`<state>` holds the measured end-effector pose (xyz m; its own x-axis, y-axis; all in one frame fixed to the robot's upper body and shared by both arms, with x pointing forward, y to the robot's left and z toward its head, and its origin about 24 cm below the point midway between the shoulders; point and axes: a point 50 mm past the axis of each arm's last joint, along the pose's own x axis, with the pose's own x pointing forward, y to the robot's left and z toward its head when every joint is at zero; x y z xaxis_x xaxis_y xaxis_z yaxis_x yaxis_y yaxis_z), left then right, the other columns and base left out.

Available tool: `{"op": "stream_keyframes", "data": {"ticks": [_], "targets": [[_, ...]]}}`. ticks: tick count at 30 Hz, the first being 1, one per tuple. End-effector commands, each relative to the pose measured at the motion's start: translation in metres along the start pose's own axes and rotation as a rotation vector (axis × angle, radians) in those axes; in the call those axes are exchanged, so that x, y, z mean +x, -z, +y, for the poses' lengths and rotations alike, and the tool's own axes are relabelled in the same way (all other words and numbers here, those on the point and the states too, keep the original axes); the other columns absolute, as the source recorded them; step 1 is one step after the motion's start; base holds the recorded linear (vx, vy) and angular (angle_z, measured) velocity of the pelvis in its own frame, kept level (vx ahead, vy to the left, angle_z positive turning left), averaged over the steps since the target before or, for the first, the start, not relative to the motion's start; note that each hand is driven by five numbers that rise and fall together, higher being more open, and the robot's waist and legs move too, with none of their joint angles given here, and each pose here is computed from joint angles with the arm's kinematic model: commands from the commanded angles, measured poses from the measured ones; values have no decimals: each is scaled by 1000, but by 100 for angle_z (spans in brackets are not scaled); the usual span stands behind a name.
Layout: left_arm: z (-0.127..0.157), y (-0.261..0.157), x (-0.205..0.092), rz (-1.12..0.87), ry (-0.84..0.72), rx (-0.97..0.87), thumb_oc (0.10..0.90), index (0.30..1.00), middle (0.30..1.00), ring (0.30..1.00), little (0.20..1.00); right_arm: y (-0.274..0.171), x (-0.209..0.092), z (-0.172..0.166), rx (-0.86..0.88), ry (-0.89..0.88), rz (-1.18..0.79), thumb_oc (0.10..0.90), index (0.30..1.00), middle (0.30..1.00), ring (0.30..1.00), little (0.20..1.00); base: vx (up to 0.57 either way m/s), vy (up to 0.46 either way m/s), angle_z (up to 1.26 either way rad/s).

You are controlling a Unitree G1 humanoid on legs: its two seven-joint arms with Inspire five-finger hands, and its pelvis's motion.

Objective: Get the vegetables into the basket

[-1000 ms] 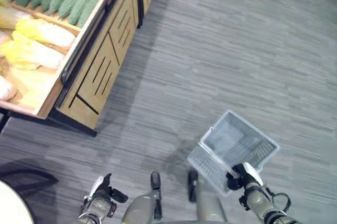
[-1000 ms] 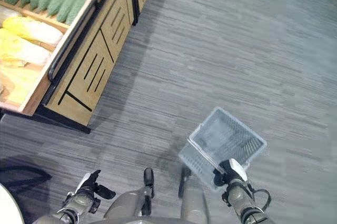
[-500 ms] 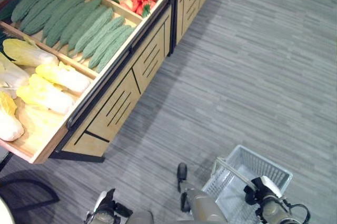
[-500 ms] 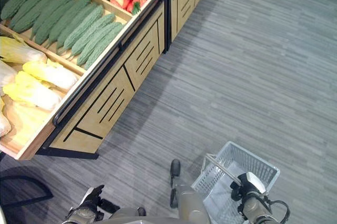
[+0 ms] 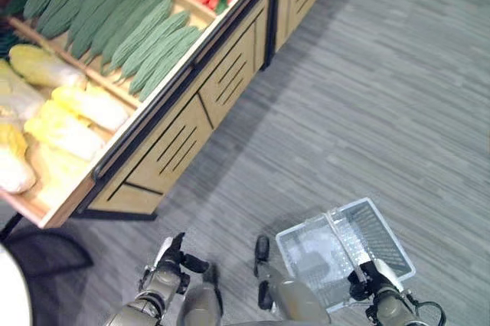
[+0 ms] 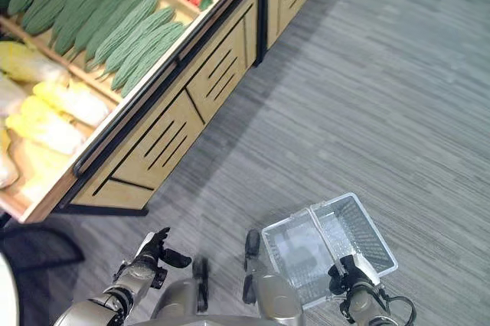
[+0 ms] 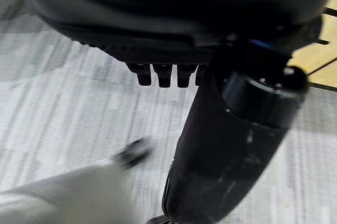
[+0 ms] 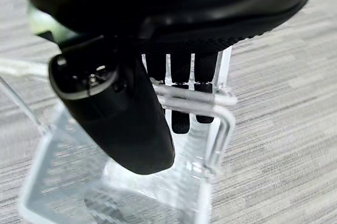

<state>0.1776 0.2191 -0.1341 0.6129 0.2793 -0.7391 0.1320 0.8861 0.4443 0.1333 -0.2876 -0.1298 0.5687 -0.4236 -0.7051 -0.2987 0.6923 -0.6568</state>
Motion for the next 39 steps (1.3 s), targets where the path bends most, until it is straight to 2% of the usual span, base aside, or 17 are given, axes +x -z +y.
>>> {"op": "stream_keyframes", "data": {"ticks": [1,7,13,18,28,33,39], "targets": [[16,17,-2,31,-51,51,900,1000,1000,1000,1000,46,-9,-22,3,90,104,400,300,300,300,300,291,194,-49],[27,27,-3,48,-62,85,900,1000,1000,1000,1000,40,-9,-9,26,51,109,400,300,300,300,300,299,357,-44],[47,35,-4,79,-130,43,900,1000,1000,1000,1000,19,-5,-3,27,33,47,400,300,300,300,300,115,158,4],[50,41,-5,105,-142,31,900,1000,1000,1000,1000,14,-4,0,25,19,40,400,300,300,300,300,151,98,15],[36,54,-9,159,-68,35,900,1000,1000,1000,1000,24,-5,1,-10,-11,84,400,300,300,300,300,197,-141,72],[30,67,-14,210,-67,-1,900,1000,1000,1000,1000,18,-4,2,-38,-31,45,400,300,300,300,300,87,-323,72],[21,60,-12,193,-56,-9,900,1000,1000,1000,1000,21,-4,-5,-41,-12,45,400,300,300,300,300,-23,-197,57]]}}
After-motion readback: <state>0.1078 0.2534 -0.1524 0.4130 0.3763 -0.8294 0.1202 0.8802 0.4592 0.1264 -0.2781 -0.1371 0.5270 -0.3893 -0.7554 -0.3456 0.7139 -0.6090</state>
